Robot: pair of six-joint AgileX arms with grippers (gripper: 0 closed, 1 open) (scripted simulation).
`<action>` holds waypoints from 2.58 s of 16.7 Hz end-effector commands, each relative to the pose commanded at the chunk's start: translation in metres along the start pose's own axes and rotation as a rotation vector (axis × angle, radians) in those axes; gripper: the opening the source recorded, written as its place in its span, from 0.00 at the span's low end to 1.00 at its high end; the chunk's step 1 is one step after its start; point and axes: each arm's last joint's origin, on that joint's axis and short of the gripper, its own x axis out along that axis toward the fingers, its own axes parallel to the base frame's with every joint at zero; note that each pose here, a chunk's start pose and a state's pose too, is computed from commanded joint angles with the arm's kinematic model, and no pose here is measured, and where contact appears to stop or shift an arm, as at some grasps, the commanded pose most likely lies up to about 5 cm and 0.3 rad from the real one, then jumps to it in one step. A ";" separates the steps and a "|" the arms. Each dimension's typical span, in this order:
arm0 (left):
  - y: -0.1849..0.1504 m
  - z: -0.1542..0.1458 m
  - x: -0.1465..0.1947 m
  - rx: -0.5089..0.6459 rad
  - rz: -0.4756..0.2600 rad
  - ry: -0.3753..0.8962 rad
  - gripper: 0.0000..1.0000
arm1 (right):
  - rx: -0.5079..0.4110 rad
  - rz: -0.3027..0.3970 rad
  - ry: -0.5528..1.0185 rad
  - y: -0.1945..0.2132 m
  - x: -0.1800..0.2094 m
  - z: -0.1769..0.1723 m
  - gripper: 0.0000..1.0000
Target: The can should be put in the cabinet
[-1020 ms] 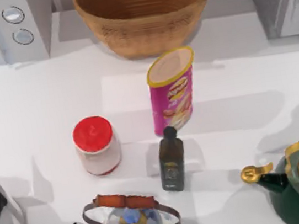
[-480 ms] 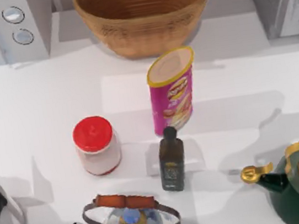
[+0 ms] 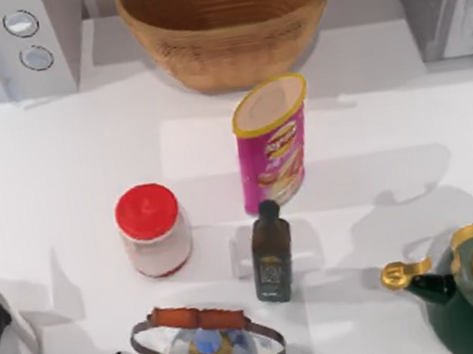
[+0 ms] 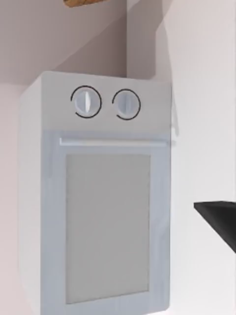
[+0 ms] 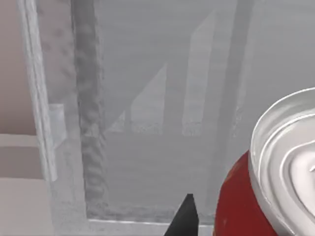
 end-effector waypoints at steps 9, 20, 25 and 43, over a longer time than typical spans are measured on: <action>0.000 0.000 0.000 0.000 0.000 0.000 1.00 | -0.026 0.027 -0.289 0.047 -0.101 0.004 0.00; 0.000 0.000 0.000 0.000 0.000 0.000 1.00 | 0.052 -0.013 -0.139 0.062 -0.114 -0.083 0.00; 0.000 0.000 0.000 0.000 0.000 0.000 1.00 | 0.049 -0.020 -0.156 0.061 -0.117 -0.074 0.00; 0.000 0.000 0.000 0.000 0.000 0.000 1.00 | 0.034 -0.063 0.010 0.062 -0.067 0.170 0.00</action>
